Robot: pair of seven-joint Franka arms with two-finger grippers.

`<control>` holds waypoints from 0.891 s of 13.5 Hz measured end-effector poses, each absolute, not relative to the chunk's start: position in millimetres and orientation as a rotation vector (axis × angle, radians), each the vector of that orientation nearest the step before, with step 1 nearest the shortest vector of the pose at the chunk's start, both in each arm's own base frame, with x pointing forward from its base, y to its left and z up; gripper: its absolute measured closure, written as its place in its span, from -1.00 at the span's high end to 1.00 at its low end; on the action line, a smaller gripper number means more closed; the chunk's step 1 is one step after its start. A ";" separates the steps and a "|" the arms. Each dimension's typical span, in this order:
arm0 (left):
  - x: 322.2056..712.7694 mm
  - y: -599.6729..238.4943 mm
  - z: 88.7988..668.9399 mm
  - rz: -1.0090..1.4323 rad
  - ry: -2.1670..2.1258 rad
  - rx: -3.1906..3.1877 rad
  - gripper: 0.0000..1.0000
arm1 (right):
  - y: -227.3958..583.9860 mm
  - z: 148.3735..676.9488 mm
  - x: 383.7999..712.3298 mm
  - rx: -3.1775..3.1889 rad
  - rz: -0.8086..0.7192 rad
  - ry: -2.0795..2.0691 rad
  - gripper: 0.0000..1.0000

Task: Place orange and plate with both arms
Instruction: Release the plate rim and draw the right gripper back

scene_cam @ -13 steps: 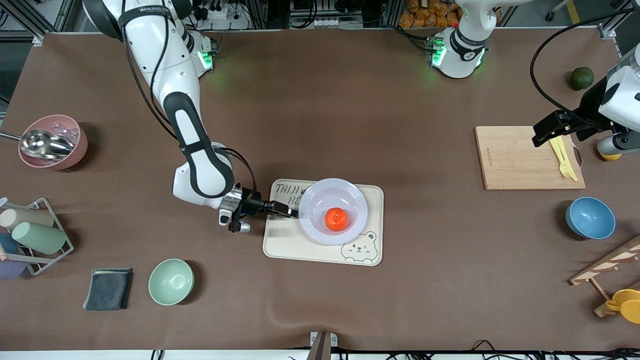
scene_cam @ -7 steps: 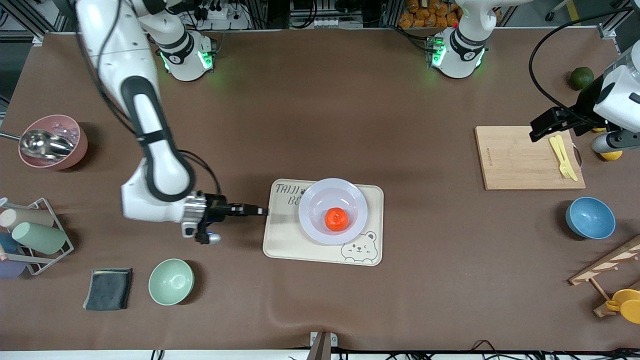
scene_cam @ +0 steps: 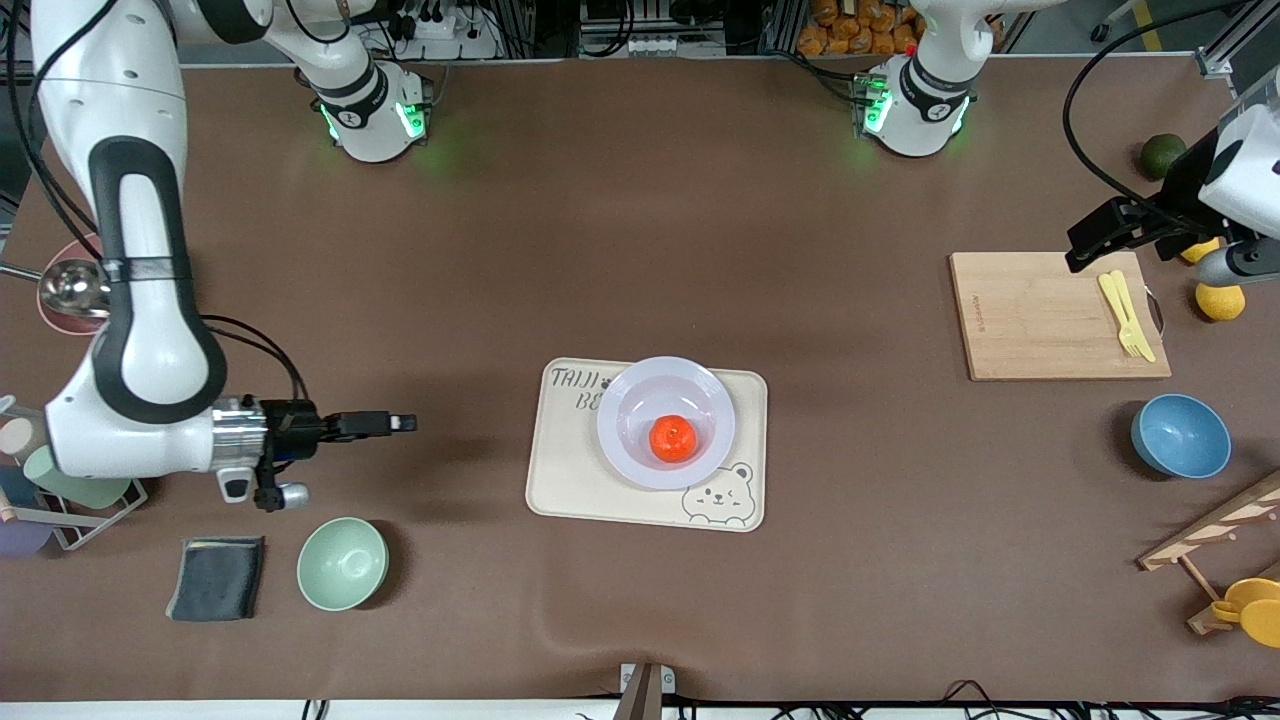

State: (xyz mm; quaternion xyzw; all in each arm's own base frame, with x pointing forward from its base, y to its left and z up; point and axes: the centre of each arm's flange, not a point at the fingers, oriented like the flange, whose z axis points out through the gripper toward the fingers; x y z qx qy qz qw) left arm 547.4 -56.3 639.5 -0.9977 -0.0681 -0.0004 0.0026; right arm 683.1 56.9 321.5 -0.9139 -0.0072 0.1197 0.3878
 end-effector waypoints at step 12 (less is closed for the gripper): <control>540.9 -61.0 650.4 -0.032 -0.201 -3.130 1.00 | -69.7 496.2 668.4 -2.839 0.307 -0.142 1.00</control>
